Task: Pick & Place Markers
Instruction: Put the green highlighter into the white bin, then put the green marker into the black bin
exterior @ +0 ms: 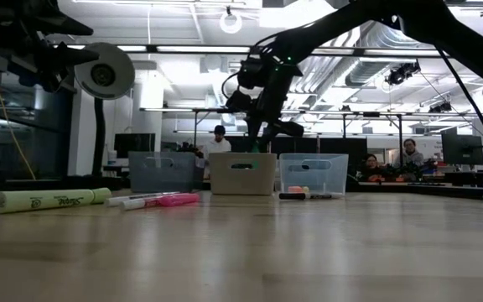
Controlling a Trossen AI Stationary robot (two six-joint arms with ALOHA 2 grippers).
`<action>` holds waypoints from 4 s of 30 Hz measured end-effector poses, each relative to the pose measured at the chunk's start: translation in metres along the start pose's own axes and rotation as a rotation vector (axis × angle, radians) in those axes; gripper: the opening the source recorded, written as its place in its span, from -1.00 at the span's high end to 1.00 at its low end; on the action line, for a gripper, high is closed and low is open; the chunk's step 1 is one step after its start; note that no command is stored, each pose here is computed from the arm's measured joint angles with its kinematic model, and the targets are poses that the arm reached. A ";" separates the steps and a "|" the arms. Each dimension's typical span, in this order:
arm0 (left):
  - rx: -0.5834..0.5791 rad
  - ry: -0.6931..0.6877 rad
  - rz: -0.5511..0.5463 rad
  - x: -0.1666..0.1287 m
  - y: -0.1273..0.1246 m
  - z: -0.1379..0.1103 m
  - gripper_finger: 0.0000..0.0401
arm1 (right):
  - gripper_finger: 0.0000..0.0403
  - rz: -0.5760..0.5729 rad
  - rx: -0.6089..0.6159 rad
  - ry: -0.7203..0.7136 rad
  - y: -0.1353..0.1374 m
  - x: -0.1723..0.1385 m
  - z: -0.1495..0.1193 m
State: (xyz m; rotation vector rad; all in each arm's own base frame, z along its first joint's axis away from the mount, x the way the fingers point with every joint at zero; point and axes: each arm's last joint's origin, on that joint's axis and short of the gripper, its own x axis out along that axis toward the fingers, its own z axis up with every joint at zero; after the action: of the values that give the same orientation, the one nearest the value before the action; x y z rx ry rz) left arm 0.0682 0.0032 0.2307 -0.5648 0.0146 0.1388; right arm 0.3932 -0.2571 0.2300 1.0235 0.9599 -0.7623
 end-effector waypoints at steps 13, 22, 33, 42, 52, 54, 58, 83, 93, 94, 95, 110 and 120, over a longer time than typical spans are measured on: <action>0.001 0.003 0.011 0.000 0.001 -0.001 0.09 | 0.64 -0.046 -0.014 -0.034 0.006 0.001 -0.005; -0.002 0.003 0.014 0.000 0.001 0.000 0.09 | 0.64 -0.041 -0.003 -0.035 0.007 0.017 -0.004; -0.009 0.005 0.017 0.000 0.001 -0.001 0.09 | 0.64 -0.029 -0.010 -0.024 0.008 0.032 -0.004; -0.009 0.004 0.018 0.000 0.001 -0.001 0.09 | 0.47 -0.028 -0.031 -0.021 0.008 0.033 -0.004; -0.009 -0.003 0.029 0.000 0.001 0.000 0.09 | 0.38 -0.009 -0.055 -0.012 0.009 0.031 -0.004; -0.009 -0.004 0.029 0.000 0.001 0.000 0.09 | 0.38 0.001 -0.061 -0.026 0.010 0.024 -0.003; -0.010 -0.004 0.029 0.000 0.001 0.000 0.09 | 0.37 0.025 -0.096 -0.062 0.013 0.007 -0.001; -0.009 0.019 0.008 0.000 0.001 -0.002 0.09 | 0.37 0.103 -0.374 -0.128 0.051 -0.079 -0.044; -0.007 0.063 -0.018 0.000 0.001 -0.004 0.09 | 0.37 0.022 -0.740 0.049 0.065 -0.083 -0.091; -0.007 0.067 -0.022 0.000 0.001 -0.004 0.09 | 0.37 0.007 -0.788 0.067 0.066 -0.083 -0.096; -0.007 0.068 -0.024 0.000 0.001 -0.004 0.09 | 0.37 -0.003 -0.839 0.081 0.068 -0.083 -0.100; -0.007 0.103 -0.063 0.000 0.000 -0.006 0.09 | 0.37 -0.193 -0.816 0.285 0.075 -0.087 -0.155; 0.015 0.132 -0.071 -0.001 0.001 -0.008 0.09 | 0.37 -0.295 -0.490 0.338 0.070 -0.081 -0.173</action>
State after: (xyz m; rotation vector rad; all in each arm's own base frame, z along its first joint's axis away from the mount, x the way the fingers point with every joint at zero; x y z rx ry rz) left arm 0.0678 -0.0006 0.2236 -0.5584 0.1240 0.0317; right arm 0.3729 -0.0643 0.2928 0.5919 1.5259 -0.5558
